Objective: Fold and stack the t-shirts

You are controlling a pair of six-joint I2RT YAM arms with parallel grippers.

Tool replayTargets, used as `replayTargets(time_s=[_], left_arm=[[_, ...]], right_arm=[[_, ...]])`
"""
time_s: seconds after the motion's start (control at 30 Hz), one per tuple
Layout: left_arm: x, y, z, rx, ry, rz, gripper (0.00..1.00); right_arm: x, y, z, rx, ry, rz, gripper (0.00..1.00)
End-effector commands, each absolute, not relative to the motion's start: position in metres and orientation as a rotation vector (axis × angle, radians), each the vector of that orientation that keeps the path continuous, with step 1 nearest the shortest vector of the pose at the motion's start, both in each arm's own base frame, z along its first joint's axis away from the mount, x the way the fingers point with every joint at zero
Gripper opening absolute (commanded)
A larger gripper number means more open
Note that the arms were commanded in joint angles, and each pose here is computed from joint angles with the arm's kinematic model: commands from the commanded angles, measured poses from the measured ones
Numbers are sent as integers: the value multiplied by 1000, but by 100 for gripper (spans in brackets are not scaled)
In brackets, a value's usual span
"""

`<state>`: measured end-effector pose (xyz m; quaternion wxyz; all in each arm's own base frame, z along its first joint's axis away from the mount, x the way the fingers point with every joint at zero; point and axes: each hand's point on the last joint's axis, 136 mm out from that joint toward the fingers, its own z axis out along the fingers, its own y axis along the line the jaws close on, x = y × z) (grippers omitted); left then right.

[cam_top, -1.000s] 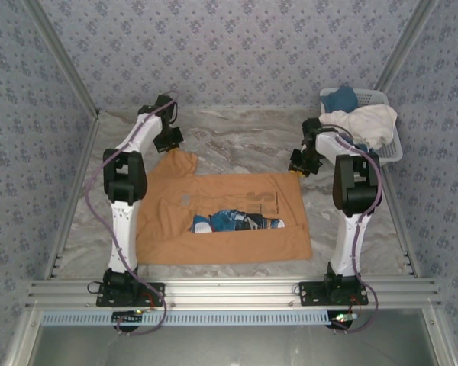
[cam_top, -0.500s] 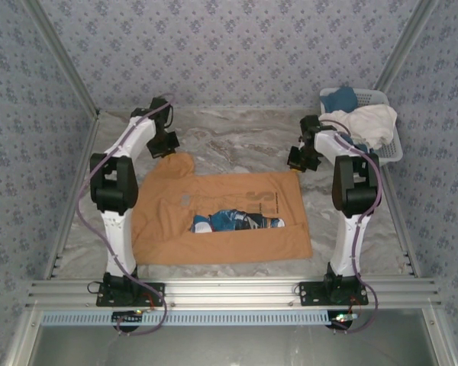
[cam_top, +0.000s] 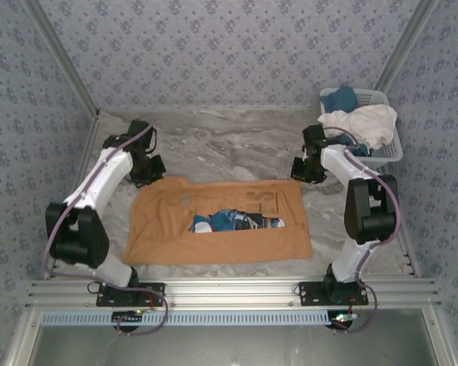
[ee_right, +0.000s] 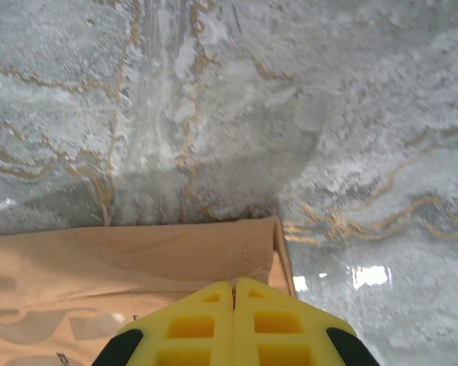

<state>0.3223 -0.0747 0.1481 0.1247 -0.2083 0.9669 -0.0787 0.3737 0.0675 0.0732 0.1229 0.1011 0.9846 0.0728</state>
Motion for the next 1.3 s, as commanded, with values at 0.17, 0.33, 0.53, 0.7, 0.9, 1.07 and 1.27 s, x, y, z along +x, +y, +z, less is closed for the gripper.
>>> replayTargets(time_s=[0.17, 0.33, 0.53, 0.7, 0.9, 1.07, 1.27], left_arm=[[241, -55, 145, -749, 2864, -165, 0], [209, -44, 141, -775, 2871, -116, 0], [184, -40, 136, -800, 2884, -107, 0], [165, -37, 129, -825, 2904, -90, 0], [146, -38, 114, -840, 2964, -63, 0], [141, -37, 109, -850, 2975, -23, 0], [138, -32, 110, -851, 2971, 40, 0]], right_arm=[[347, 56, 76, 372, 2898, 143, 0], [326, 56, 71, 394, 2928, 131, 0], [296, 56, 70, 406, 2977, 97, 0], [273, 58, 62, 411, 3019, 85, 0], [252, 58, 56, 417, 3059, 67, 0], [240, 60, 55, 398, 3084, 52, 0], [231, 58, 57, 394, 3094, 34, 0]])
